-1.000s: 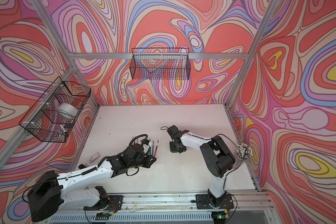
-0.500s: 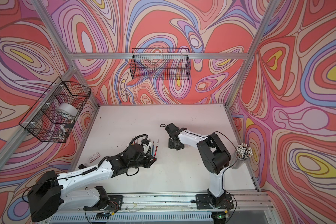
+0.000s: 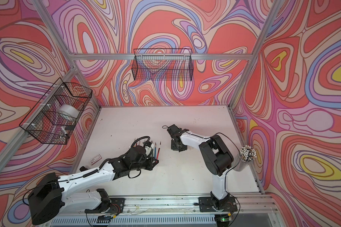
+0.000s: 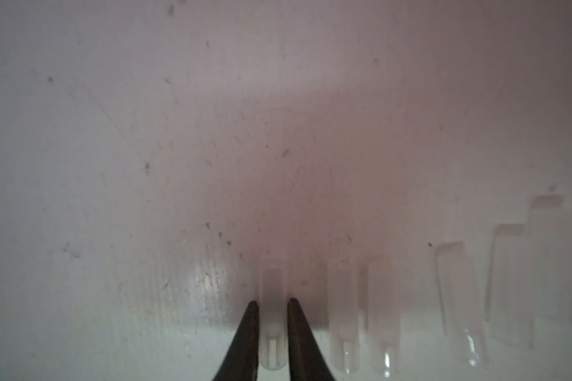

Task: Remove protective caps from carving knives
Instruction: Adjust the protective sleeve at the center of the board, then place the carving knife at the center of the board.

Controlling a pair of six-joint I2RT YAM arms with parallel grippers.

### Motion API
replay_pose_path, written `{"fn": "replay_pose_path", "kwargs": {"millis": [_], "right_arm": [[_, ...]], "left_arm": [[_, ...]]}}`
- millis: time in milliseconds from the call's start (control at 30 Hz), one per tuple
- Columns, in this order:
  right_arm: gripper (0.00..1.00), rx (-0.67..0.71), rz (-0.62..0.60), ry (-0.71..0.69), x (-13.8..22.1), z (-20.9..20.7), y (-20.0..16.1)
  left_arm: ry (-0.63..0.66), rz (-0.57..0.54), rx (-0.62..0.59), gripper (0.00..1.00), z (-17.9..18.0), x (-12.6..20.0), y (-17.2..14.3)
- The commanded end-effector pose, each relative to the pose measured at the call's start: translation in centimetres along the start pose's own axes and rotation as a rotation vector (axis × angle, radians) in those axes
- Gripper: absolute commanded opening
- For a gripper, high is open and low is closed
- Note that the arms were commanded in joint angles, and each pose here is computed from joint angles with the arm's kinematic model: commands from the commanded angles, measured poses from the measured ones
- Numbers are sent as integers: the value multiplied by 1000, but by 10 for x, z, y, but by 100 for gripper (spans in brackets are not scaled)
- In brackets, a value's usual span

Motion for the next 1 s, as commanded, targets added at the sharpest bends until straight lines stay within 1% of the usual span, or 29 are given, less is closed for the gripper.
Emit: {"fn": "replay_pose_path", "kwargs": {"millis": [0, 233, 500, 600, 867, 967], "right_arm": [[24, 19, 26, 1, -1, 0, -7], [29, 40, 4, 0, 11, 0, 0], [30, 53, -41, 26, 34, -1, 3], [31, 59, -79, 69, 49, -2, -1], [39, 77, -189, 219, 86, -6, -25], [47, 89, -218, 270, 99, -7, -34]], "left_arm": [[-3, 6, 11, 0, 2, -3, -2], [-6, 5, 14, 0, 2, -3, -1], [-3, 8, 21, 0, 4, -4, -3], [6, 11, 26, 0, 6, -4, -4], [39, 18, 45, 0, 8, -5, -2], [74, 33, 53, 0, 9, -8, -1]]}}
Point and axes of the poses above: each gripper's point midway between its finger pads, its own x axis back along the fingers, its own z axis along the line the jaws close on, y = z × x, the point moved 4 cm from there along x, back along the fingers, and after that the axes turned 7 degrees about x, right-handed, at the moved point
